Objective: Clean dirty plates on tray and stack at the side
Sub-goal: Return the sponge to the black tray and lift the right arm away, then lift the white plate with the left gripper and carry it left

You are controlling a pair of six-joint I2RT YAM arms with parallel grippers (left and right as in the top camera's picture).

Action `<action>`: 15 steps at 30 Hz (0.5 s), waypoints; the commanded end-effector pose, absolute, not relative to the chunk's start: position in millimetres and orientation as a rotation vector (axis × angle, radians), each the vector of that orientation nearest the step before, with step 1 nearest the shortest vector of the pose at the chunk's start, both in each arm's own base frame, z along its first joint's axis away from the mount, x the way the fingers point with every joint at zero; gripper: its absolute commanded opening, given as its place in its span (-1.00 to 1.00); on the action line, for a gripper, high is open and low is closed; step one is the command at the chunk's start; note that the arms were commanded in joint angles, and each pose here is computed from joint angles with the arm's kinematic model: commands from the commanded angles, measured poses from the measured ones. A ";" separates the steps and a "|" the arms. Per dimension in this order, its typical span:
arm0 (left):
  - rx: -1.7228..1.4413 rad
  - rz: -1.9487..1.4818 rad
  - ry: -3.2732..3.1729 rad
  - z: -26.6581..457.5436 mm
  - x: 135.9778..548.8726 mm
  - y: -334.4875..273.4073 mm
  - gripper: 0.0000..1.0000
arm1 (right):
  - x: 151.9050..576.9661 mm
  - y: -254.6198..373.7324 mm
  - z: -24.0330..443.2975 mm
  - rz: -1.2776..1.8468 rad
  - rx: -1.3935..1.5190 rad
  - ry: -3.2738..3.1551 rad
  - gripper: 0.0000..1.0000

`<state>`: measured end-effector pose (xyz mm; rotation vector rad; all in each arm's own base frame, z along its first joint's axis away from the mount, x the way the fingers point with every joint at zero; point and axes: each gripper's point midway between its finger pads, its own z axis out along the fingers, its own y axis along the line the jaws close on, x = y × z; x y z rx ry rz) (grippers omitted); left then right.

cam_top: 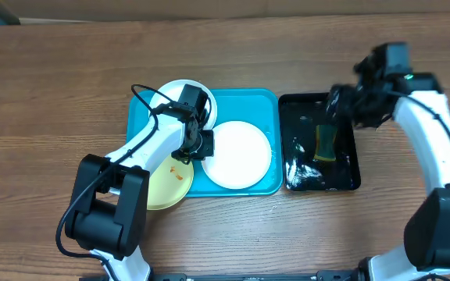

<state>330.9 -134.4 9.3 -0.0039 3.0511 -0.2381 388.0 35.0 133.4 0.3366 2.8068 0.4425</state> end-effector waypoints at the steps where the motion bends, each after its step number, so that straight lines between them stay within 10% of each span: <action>1: 0.000 -0.232 3.079 10.0 326.9 -136.1 -0.92 | 395.5 -0.8 171.3 0.427 0.448 2.724 0.82; 15: 0.012 -0.242 2.879 127.6 366.8 -140.9 -0.92 | 387.1 -31.5 166.0 0.408 0.570 2.726 1.00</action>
